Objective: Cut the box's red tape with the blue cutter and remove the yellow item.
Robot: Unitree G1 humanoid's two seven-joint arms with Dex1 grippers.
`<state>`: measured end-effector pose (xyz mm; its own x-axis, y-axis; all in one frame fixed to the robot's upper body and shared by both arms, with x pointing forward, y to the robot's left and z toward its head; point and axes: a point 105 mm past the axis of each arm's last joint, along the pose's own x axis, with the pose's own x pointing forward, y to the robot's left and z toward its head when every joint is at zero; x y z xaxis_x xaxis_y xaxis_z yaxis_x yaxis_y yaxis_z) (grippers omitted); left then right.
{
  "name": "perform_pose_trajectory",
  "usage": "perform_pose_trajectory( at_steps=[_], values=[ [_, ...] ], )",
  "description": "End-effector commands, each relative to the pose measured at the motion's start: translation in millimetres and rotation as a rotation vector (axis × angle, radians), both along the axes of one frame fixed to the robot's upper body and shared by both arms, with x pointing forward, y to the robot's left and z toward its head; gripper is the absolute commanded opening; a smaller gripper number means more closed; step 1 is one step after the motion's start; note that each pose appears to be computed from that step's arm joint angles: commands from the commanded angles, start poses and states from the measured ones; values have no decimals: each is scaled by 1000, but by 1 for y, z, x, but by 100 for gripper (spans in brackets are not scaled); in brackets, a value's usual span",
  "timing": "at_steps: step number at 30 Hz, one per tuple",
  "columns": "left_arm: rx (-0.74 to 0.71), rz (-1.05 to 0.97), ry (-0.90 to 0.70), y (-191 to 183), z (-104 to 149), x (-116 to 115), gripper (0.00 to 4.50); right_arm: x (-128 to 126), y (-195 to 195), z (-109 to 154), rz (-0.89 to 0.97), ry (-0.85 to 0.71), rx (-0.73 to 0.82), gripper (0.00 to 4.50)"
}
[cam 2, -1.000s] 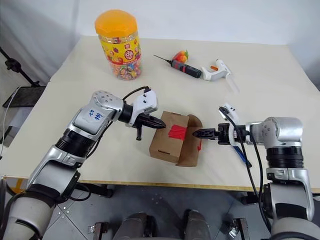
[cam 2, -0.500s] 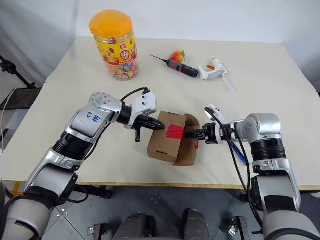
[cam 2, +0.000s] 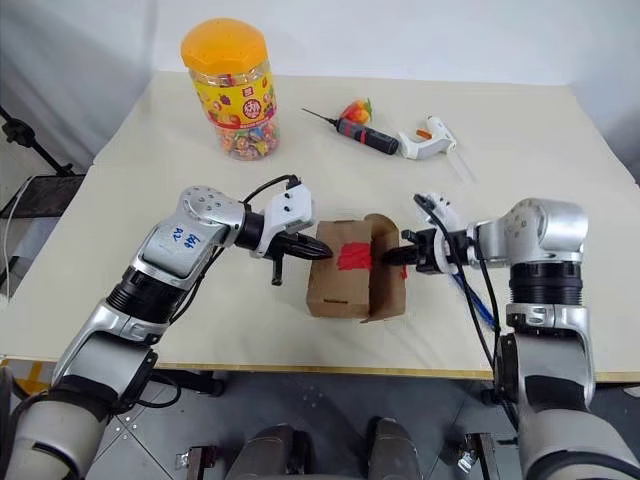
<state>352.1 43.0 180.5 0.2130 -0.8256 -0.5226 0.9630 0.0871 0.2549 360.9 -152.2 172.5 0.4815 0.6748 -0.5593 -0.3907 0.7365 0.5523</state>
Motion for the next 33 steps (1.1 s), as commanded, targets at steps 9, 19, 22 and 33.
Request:
perform_pose_trajectory(
  at_steps=[9,19,22,33],
  values=[
    [-44,16,12,-16,-16,6,0,-5,1,77,25,-198,-158,1],
    [-137,57,-52,-7,-8,15,0,-11,7,83,-6,-211,-391,1],
    [-211,46,-64,1,3,13,0,-9,4,81,-57,-234,-482,1],
    [-464,-95,-80,9,60,-6,0,-12,24,82,-96,-282,-488,1]
  ],
)
